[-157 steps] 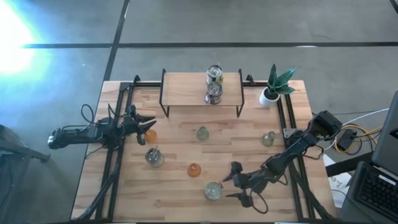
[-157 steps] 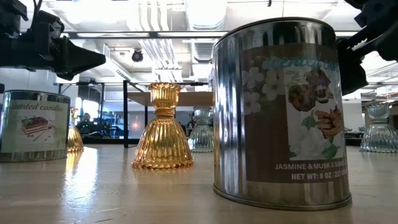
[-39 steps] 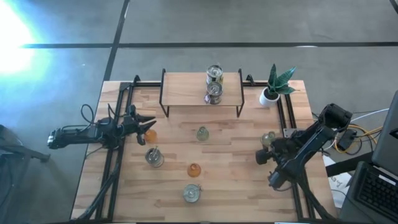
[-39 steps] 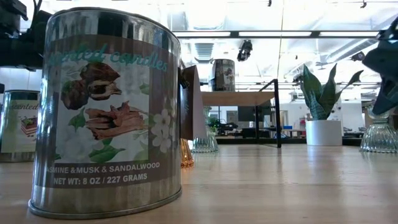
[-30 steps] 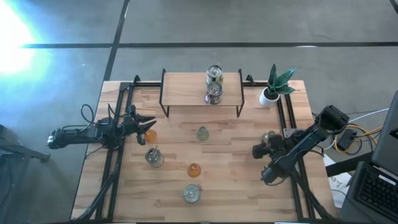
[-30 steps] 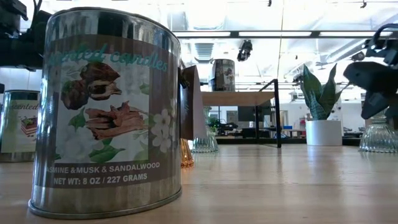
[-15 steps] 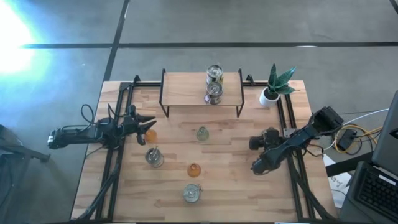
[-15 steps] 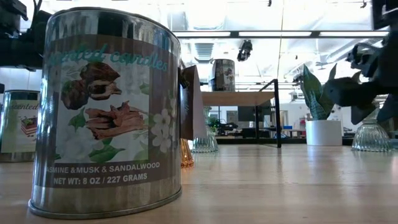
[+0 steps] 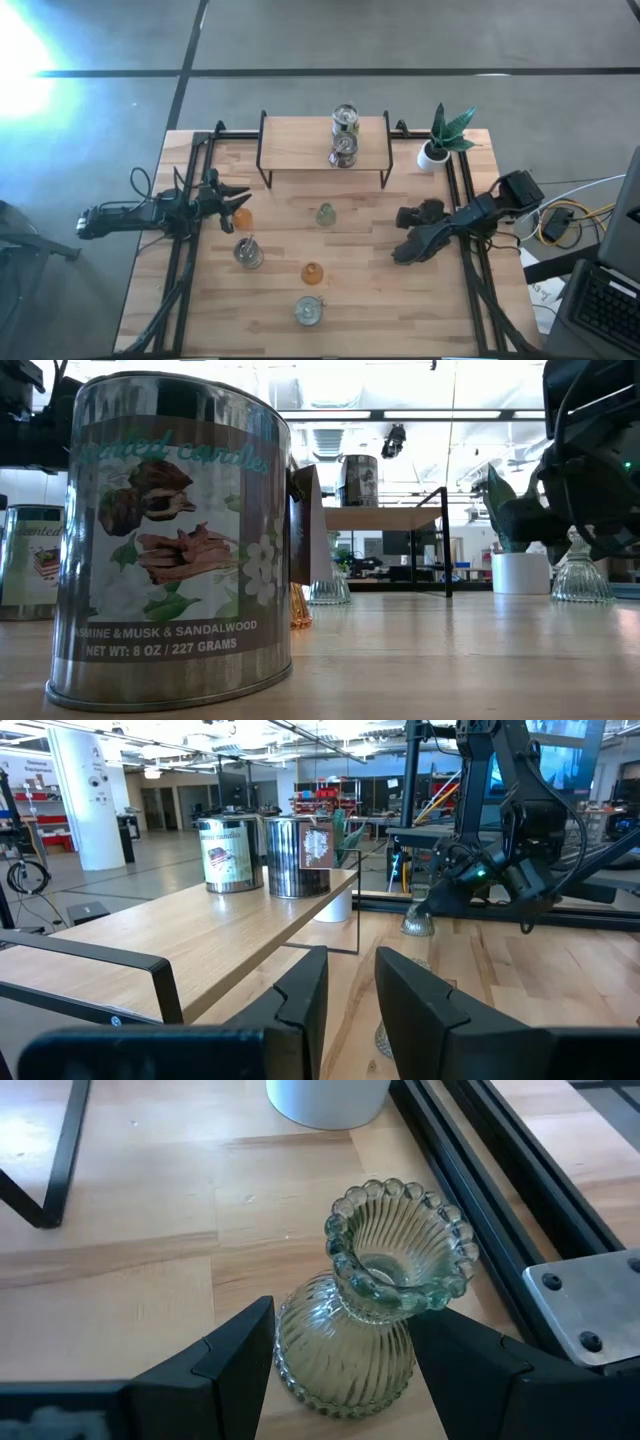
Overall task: Pick & Place candle stick holders
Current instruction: Put the right green candle holder on the shelf
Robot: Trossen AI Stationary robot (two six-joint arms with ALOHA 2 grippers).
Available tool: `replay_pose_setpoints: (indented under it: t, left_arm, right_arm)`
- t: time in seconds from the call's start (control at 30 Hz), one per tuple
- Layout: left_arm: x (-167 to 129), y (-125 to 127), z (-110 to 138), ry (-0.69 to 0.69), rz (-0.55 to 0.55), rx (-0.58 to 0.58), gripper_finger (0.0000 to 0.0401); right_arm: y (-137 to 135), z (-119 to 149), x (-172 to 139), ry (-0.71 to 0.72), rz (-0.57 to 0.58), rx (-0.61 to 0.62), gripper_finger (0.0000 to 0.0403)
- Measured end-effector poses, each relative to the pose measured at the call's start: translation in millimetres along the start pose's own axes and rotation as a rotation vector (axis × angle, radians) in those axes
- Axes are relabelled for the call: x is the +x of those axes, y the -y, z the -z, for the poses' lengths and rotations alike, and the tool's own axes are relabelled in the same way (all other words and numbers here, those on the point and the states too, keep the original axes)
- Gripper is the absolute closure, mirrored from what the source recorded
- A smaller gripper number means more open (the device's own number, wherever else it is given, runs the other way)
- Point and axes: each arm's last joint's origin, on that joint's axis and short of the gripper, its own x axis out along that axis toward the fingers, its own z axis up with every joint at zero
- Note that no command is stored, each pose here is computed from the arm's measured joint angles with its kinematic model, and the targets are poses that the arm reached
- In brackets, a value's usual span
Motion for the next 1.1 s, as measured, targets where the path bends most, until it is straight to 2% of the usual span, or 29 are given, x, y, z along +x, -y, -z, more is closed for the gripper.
replay_pose_setpoints:
  t: [0.43, 0.8, 0.93, 1.1]
  left_arm:
    - [0.0, 0.0, -0.1, 0.001, 0.0, 0.0, 0.0309]
    - [0.0, 0.0, -0.1, 0.001, 0.0, 0.0, 0.0309]
    - [0.0, 0.0, 0.0, 0.0, 0.0, 0.0, 0.0309]
    - [0.0, 0.0, 0.0, 0.0, 0.0, 0.0, 0.0309]
  right_arm:
    - [1.4, 0.9, 3.5, 0.012, 0.014, -0.009, 0.0184]
    - [-3.0, 3.2, 13.9, 0.081, 0.028, -0.046, 0.0186]
    - [-3.5, 1.9, 15.9, 0.101, 0.01, -0.05, 0.0215]
    - [-3.5, 0.2, 15.6, 0.118, -0.025, -0.048, 0.0292]
